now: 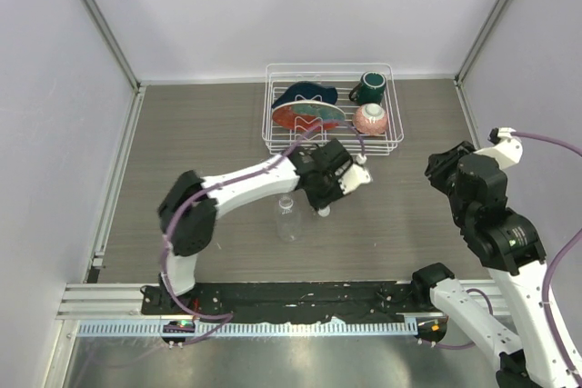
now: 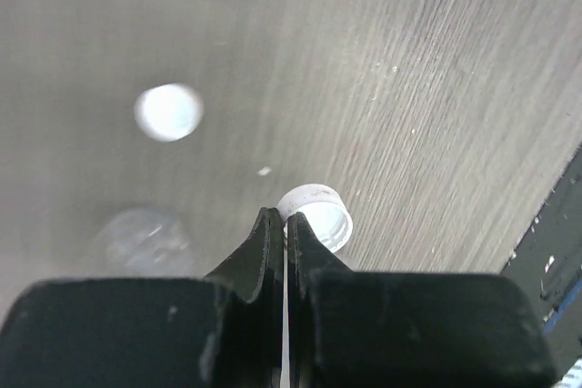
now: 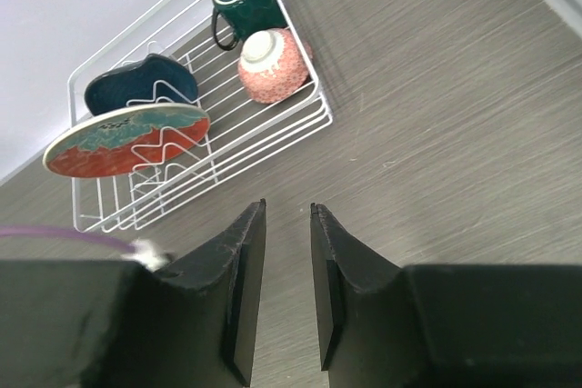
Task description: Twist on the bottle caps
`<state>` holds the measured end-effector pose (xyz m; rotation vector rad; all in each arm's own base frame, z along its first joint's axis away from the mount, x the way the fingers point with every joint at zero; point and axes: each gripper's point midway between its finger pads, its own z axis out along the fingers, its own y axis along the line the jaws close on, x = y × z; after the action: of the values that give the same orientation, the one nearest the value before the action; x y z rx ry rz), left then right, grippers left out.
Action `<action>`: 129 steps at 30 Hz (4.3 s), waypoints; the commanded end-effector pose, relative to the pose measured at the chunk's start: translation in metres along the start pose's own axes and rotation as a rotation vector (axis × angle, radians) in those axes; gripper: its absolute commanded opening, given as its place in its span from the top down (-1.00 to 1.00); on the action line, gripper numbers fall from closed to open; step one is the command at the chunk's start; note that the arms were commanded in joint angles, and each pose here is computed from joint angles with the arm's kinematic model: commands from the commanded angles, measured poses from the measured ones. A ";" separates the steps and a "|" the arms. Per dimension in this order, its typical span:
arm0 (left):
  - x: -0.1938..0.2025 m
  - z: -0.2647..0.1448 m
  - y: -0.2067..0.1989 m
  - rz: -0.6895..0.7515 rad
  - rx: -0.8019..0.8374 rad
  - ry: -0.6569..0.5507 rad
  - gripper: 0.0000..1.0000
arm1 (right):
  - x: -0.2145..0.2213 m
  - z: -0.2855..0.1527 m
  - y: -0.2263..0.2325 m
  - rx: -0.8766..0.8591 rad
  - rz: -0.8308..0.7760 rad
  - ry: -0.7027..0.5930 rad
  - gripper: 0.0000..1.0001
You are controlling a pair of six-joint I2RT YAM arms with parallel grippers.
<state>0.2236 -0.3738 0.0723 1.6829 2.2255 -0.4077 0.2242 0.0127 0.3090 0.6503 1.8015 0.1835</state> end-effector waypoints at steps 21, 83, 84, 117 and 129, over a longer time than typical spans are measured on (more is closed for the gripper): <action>-0.090 -0.309 0.007 0.293 -0.462 -1.059 1.00 | 0.025 -0.014 0.203 -0.922 0.842 0.401 -0.80; -0.128 -0.288 0.014 0.311 -0.624 -1.129 1.00 | 0.024 -0.057 0.228 -1.125 0.846 0.468 -0.08; -0.128 -0.289 0.013 0.311 -0.624 -1.135 1.00 | 0.023 -0.056 0.229 -1.124 0.846 0.467 -0.08; -0.110 -0.293 0.036 0.284 -0.825 -1.086 0.25 | 0.025 -0.046 0.222 -1.031 0.732 0.393 0.78; -0.072 -0.319 0.020 0.006 -0.623 -1.060 -0.71 | 0.037 -0.014 0.179 -0.725 0.463 0.270 0.85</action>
<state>0.2597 -0.3231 0.3723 0.9107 1.2267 -0.2230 0.2610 0.2055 0.3583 0.5465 1.6289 1.4303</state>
